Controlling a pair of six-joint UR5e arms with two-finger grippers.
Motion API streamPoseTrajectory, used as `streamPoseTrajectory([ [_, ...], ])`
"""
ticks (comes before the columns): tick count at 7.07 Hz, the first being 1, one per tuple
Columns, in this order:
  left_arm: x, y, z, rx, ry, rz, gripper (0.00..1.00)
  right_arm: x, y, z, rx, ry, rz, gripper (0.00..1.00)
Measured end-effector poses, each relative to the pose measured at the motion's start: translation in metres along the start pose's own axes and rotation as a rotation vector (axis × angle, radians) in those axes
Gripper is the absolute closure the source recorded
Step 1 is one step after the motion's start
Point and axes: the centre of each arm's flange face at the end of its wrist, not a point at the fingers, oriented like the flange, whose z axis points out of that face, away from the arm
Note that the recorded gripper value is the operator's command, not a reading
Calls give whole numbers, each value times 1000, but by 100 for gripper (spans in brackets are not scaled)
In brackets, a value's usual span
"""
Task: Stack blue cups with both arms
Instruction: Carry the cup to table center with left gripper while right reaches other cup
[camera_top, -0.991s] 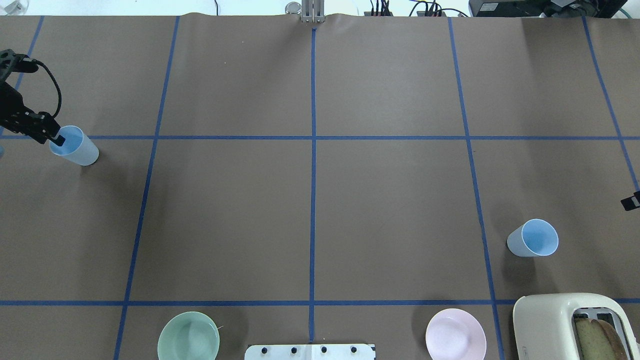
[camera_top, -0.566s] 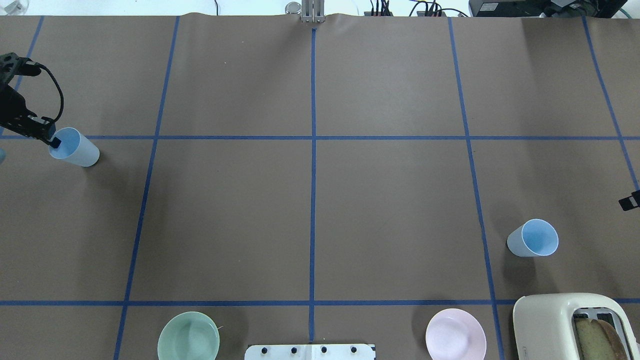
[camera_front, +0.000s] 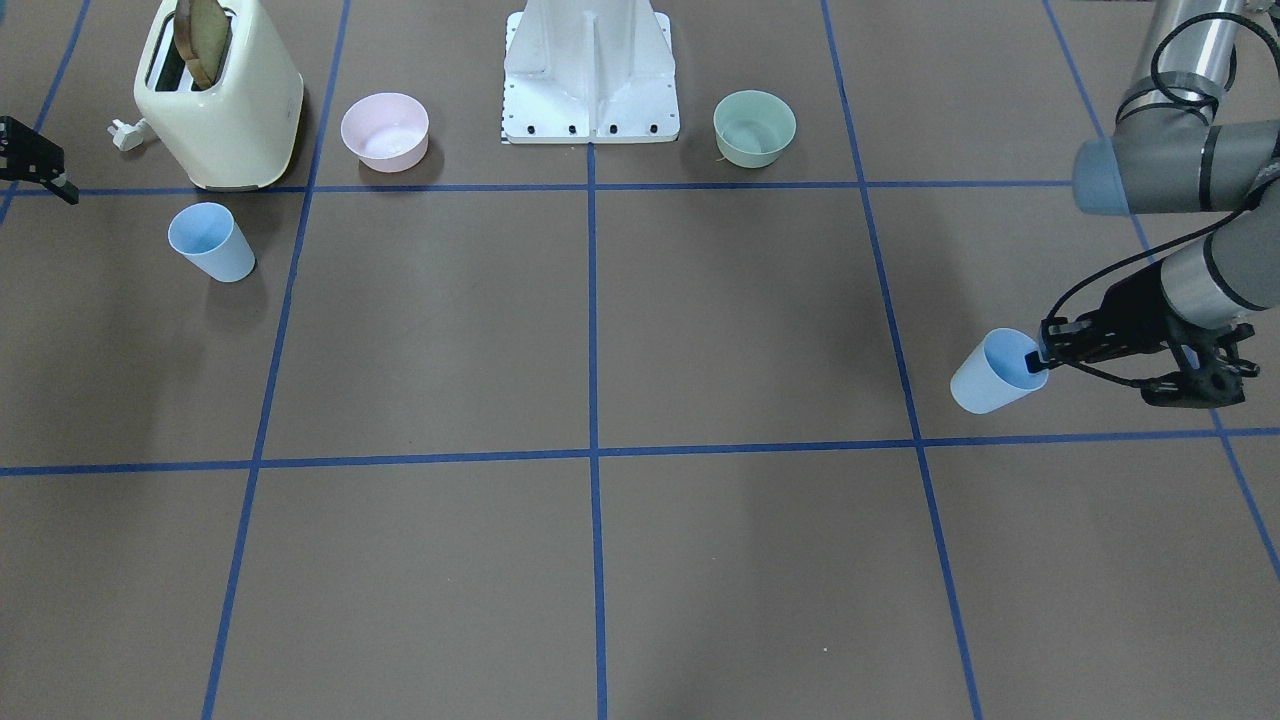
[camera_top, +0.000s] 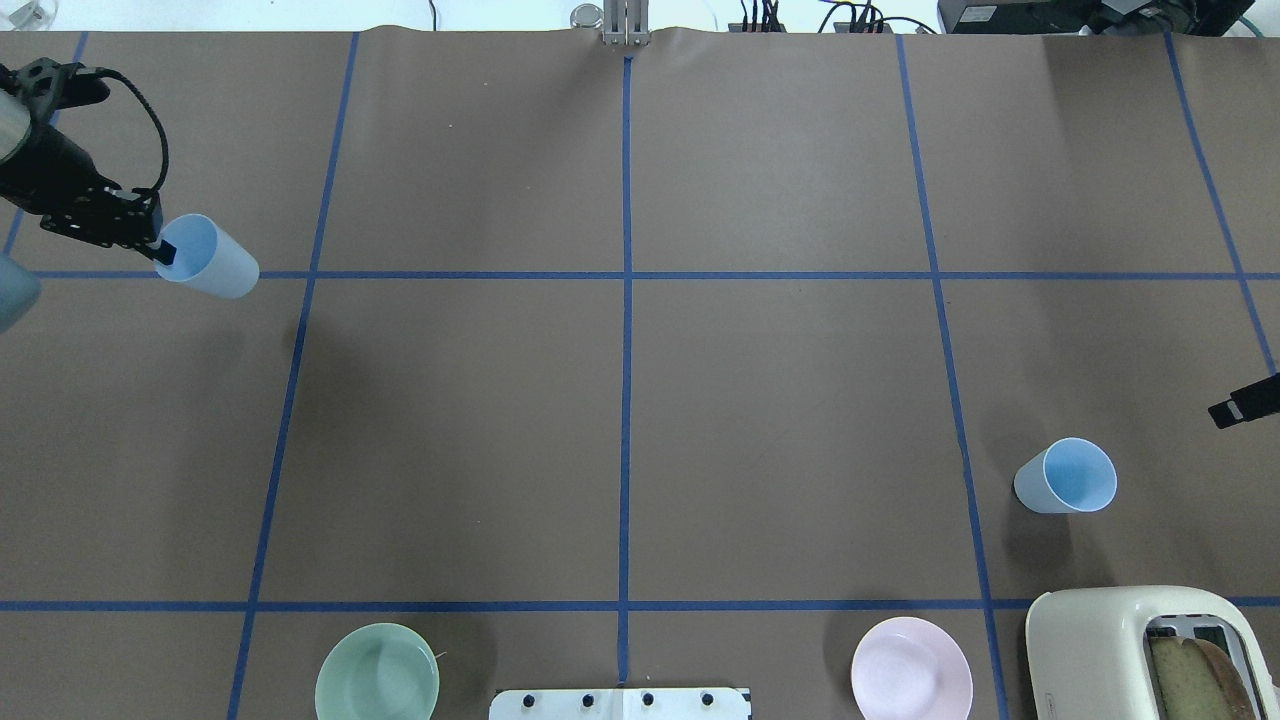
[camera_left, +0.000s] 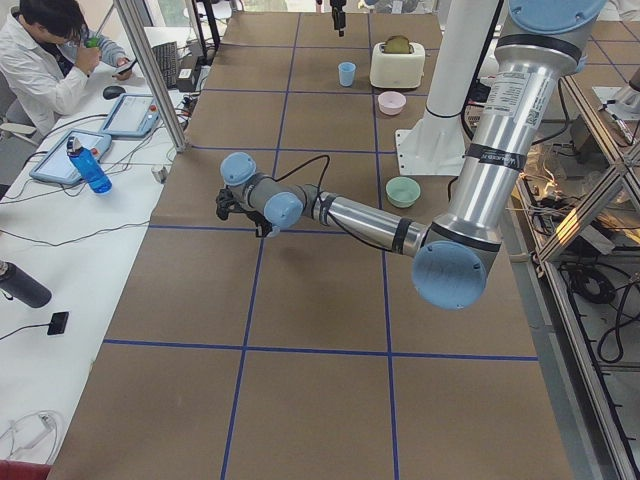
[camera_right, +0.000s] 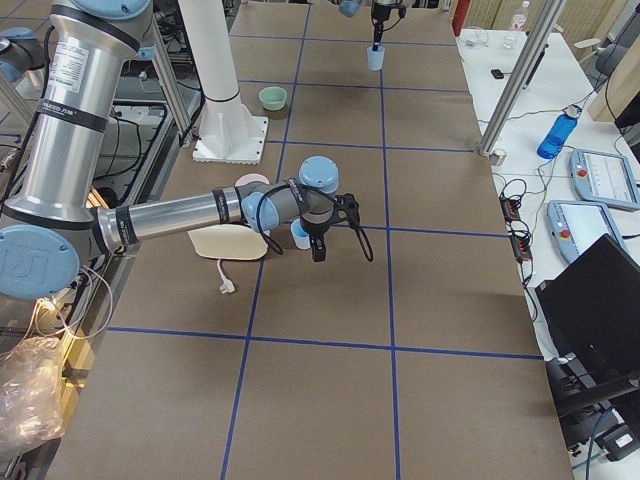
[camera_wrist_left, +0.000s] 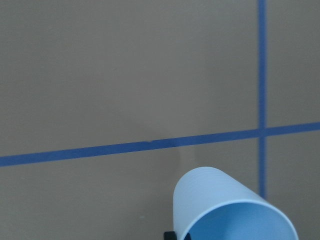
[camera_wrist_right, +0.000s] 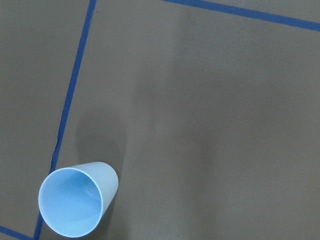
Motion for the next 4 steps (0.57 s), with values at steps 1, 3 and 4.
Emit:
streamPoseTrajectory([
  [1,45,4,5,-7,22,-56,100,-8,-2,7,-12,2,8,5],
  [3,143,20,28,-11,43,-164,100,-16,-4,18,-25,26,2,6],
  [4,195,34,47,-16,40,-206,100,-21,-3,23,-31,38,2,6],
])
